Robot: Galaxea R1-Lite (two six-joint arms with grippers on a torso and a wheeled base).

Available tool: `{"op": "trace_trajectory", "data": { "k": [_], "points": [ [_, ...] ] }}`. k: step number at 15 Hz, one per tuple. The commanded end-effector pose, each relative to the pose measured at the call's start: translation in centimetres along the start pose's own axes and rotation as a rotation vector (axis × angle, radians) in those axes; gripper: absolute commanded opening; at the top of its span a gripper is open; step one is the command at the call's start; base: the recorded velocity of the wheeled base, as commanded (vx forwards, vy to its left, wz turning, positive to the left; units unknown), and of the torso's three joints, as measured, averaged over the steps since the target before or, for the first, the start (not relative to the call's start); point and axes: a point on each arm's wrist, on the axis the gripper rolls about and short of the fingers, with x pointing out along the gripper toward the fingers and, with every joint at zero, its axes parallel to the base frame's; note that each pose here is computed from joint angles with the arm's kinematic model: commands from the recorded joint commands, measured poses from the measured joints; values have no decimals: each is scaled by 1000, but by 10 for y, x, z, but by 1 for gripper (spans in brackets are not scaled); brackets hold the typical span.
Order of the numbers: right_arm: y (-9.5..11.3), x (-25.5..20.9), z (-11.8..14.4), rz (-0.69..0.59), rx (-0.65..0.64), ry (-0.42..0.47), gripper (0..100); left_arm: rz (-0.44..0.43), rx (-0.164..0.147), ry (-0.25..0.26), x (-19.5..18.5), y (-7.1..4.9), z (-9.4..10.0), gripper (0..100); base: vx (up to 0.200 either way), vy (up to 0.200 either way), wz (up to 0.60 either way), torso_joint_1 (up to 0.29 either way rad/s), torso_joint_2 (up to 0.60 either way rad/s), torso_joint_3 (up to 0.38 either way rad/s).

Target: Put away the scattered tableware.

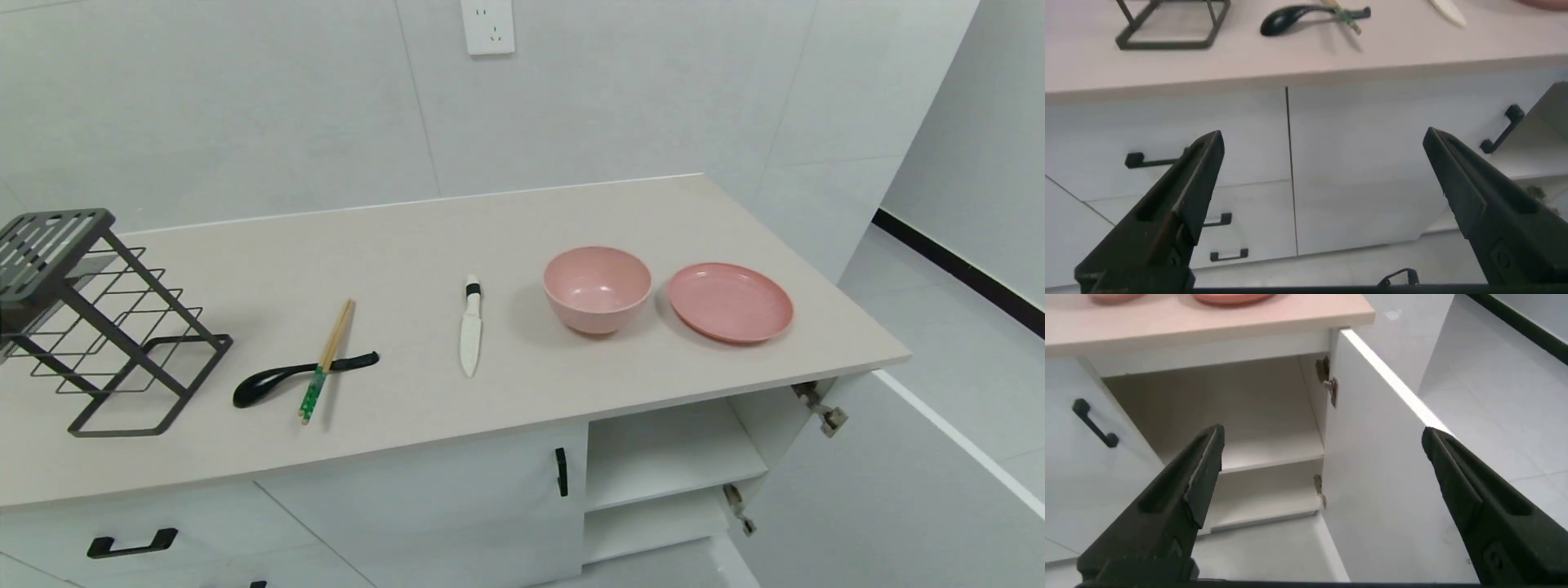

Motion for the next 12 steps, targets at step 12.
{"op": "trace_trajectory", "data": {
  "k": [12],
  "points": [
    [0, 0, 0, 2, 0, 0, 100, 0, -3, 1, 0, 0, 0, 100, 50, -50, 0, 179, -341, -166]
  ]
}}
